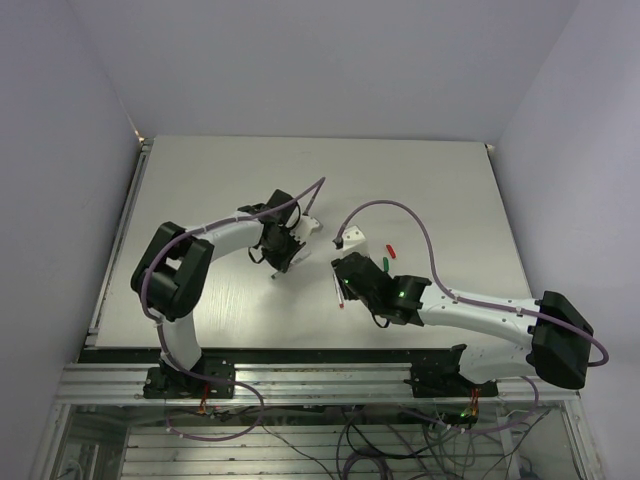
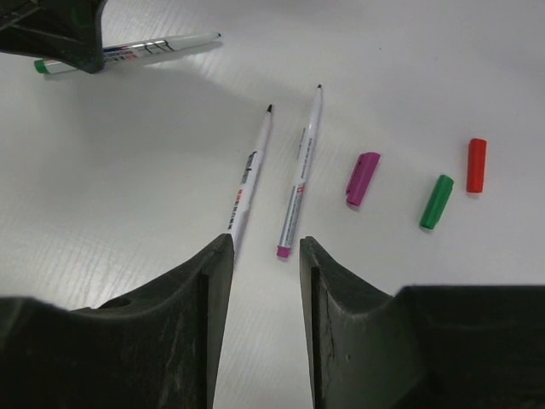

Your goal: Insert the pens into the pen caps

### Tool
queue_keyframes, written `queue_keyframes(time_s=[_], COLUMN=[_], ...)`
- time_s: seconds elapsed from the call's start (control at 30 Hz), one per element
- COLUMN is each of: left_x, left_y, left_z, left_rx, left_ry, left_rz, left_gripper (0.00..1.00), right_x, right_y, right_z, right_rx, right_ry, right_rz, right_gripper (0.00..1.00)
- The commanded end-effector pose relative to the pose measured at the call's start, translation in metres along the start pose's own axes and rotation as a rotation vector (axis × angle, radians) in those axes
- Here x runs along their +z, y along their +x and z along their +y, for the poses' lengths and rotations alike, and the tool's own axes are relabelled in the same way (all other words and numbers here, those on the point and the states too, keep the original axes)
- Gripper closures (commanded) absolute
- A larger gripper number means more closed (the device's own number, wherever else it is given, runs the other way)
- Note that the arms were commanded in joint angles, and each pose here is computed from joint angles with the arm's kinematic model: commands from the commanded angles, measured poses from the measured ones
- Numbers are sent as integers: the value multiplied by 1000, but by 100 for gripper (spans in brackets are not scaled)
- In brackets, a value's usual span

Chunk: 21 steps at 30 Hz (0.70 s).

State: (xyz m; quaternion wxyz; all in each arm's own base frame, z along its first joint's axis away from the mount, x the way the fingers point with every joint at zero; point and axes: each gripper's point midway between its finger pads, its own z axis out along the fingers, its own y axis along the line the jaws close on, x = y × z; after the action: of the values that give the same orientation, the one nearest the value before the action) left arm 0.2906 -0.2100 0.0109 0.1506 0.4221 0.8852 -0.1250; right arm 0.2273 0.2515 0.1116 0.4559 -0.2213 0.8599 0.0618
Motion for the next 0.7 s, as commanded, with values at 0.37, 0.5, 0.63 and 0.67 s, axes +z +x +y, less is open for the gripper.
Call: queue_keyframes(time_s=[0.37, 0.5, 0.63, 0.67], left_x=[-29, -50, -67, -74], left_y=[-58, -64, -58, -58], left_z=[-61, -73, -74, -74], left_rx=[-57, -49, -97, -115], left_ry=[-42, -98, -152, -161], left_rz=[-277, -346, -423, -454], left_gripper=[93, 93, 93, 93], right_x=[6, 18, 29, 32], right_y=[-4, 9, 18, 21], right_z=[-85, -103, -110, -111], right_rx=[248, 303, 329, 332], right_ry=[219, 233, 231, 230], right_rz=[4, 60, 88, 94], right_gripper=[70, 69, 66, 64])
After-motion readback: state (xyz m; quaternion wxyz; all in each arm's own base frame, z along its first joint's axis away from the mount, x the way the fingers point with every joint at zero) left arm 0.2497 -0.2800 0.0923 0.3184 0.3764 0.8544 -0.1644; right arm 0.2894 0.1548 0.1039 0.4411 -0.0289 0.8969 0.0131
